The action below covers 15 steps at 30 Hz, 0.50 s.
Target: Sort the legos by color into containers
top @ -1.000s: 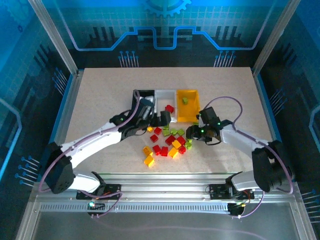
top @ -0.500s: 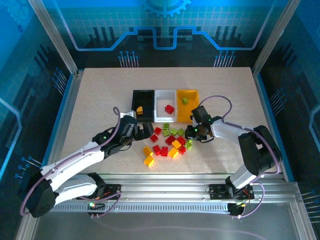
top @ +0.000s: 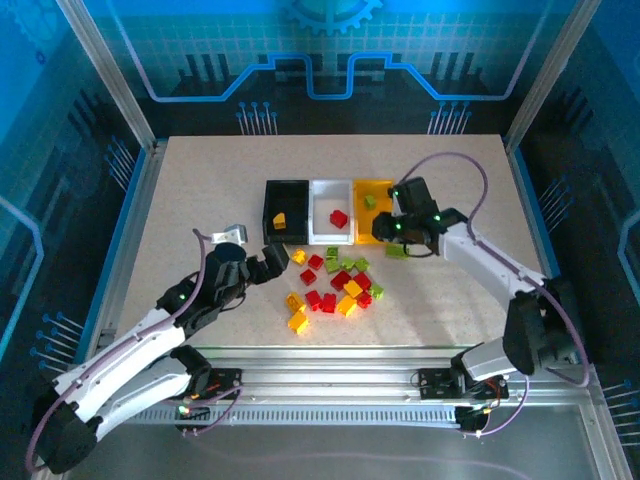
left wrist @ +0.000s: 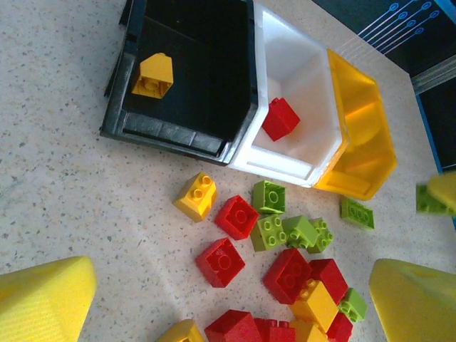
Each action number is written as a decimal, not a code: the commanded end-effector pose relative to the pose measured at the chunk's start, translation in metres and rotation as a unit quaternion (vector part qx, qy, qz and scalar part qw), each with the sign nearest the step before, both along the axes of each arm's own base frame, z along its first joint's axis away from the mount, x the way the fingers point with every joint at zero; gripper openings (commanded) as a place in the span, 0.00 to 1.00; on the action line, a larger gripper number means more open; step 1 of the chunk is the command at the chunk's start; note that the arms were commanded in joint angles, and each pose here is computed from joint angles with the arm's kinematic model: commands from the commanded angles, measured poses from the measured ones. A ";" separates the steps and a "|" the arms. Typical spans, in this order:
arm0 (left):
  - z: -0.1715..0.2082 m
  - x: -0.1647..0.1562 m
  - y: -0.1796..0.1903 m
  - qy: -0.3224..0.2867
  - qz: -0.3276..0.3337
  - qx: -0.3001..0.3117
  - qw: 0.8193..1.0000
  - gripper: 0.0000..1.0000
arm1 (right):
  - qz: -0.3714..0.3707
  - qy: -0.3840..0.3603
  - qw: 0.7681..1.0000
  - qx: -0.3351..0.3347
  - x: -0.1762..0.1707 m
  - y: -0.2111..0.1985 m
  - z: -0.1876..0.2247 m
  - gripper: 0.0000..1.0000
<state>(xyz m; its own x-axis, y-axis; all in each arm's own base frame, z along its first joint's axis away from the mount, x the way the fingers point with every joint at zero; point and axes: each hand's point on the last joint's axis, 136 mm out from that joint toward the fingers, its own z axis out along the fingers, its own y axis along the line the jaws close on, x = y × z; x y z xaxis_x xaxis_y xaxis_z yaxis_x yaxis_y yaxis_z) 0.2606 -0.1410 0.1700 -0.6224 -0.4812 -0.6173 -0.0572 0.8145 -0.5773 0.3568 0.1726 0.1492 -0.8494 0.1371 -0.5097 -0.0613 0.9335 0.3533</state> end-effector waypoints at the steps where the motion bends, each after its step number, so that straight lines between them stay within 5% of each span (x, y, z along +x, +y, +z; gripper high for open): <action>1: -0.011 -0.005 0.005 0.017 0.012 -0.027 0.999 0.99 | -0.039 0.004 0.999 -0.037 0.038 -0.009 -0.014 0.21; 9: -0.026 -0.013 0.007 0.055 -0.006 0.004 0.998 0.99 | -0.089 0.035 0.991 -0.096 0.101 -0.015 -0.052 0.23; 15: -0.036 -0.015 0.007 0.086 -0.013 0.021 0.996 0.99 | -0.097 0.040 0.991 -0.083 0.115 -0.010 -0.051 0.38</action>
<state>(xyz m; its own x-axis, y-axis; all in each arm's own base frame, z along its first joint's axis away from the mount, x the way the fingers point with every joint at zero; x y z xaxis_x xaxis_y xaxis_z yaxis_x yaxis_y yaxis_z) 0.2471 -0.1321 0.1301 -0.7077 -0.4587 -0.5373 -0.1344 0.8341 -0.5350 0.4624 0.1694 0.0832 -0.8713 0.1801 -0.4565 0.1057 0.9773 0.1837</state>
